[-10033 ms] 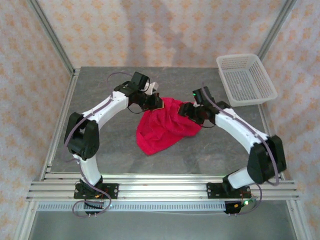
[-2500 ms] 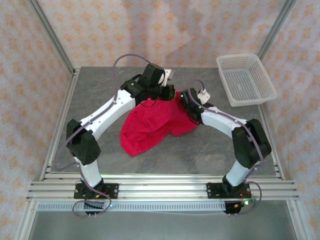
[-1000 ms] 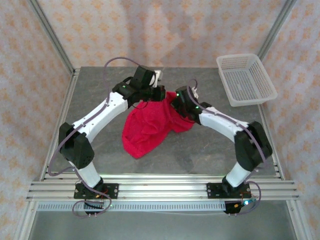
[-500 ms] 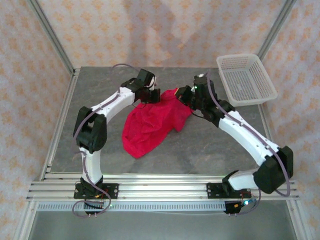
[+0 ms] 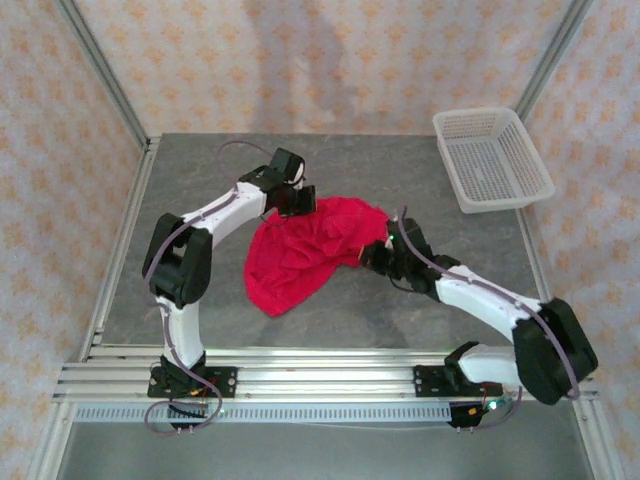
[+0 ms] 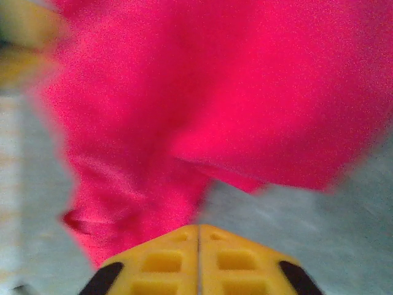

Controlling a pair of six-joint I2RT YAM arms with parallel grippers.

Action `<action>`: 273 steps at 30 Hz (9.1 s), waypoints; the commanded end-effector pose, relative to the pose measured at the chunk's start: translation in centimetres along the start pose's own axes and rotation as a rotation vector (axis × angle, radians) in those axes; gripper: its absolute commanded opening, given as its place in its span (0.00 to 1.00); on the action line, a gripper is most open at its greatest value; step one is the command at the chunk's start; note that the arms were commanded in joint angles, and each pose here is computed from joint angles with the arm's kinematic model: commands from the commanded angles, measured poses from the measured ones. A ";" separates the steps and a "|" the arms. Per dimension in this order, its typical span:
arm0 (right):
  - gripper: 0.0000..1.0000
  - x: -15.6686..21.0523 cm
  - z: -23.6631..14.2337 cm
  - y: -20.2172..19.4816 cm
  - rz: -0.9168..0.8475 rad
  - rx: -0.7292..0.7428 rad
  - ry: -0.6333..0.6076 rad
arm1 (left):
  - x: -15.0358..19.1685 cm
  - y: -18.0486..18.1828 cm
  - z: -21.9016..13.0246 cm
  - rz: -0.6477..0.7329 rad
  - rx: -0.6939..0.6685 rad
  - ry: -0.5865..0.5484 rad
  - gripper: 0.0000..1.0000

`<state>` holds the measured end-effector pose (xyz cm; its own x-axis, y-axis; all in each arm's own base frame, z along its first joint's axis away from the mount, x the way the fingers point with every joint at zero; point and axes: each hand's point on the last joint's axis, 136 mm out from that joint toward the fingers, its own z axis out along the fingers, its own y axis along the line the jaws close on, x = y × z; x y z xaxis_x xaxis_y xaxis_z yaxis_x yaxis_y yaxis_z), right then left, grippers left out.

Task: Fold the inside-out t-shirt
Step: Turn the T-shirt inside out at the center of the table.

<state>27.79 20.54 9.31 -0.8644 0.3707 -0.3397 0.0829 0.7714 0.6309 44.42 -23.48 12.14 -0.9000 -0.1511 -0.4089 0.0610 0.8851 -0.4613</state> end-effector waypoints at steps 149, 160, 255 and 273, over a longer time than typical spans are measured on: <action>0.33 -3.3 -0.2 -1.5 -0.147 0.416 0.029 | 10.4 -3.1 -4.0 0.100 0.046 -0.186 0.21; 0.23 -2.2 2.6 -3.4 -0.157 0.462 0.075 | 8.2 2.8 -3.4 -0.117 0.016 -0.169 0.22; 0.62 -26.6 -8.0 -2.1 0.102 0.499 -0.189 | -13.2 15.3 -16.1 -0.149 -0.466 -0.312 0.53; 0.61 3.4 -1.4 -3.0 0.039 0.337 0.175 | 17.5 14.5 -13.7 -0.240 -0.364 -0.032 0.88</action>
<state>23.60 17.20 6.62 -0.9543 0.2579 -0.1511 0.2102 0.9385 0.2740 24.22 -7.87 8.71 -0.8921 -0.3146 -0.3242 -0.2525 0.9424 -0.2195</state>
